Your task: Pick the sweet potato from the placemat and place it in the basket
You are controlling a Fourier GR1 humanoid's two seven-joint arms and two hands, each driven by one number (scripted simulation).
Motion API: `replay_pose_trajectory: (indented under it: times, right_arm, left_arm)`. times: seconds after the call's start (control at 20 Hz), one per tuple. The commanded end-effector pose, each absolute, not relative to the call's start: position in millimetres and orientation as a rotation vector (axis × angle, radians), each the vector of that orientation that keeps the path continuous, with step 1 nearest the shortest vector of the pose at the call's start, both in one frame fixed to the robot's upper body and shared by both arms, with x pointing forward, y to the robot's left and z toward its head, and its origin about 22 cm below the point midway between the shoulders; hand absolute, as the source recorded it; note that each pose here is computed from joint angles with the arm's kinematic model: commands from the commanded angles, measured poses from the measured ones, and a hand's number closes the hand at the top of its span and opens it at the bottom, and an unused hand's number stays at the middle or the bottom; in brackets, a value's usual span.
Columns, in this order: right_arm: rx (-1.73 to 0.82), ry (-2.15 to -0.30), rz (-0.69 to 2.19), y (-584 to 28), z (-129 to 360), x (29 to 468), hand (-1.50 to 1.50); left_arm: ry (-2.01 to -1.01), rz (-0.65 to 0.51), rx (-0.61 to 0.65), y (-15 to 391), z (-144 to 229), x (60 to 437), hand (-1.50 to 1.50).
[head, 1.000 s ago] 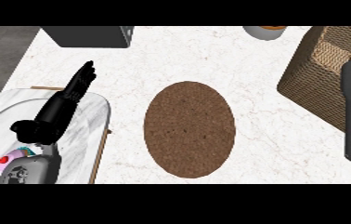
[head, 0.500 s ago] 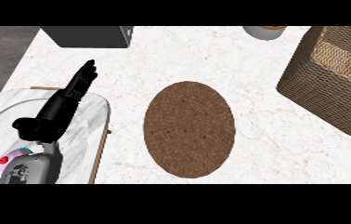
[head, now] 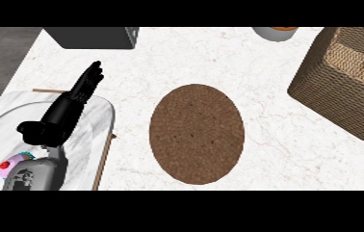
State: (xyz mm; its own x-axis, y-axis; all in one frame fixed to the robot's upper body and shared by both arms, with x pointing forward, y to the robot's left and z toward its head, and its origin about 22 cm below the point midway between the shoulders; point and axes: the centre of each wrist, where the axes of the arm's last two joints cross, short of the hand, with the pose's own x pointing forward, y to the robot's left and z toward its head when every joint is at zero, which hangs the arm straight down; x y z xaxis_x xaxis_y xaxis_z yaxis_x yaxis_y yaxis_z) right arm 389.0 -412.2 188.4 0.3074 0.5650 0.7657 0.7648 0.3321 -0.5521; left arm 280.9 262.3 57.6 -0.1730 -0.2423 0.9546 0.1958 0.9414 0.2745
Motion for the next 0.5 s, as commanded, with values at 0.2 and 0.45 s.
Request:
replay_pose_trajectory:
  times: [0.2,0.45]
  right_arm:
    - [-1.46,-1.377,-0.187,-437.2,158.2,388.9,1.5]
    - [-1.418,-1.43,-0.384,-458.9,140.5,376.9,-1.5]
  left_arm:
    - [-1.709,-0.381,0.038,257.9,74.1,284.5,0.0]
    - [-1.697,-0.382,0.005,263.5,75.7,295.9,0.0]
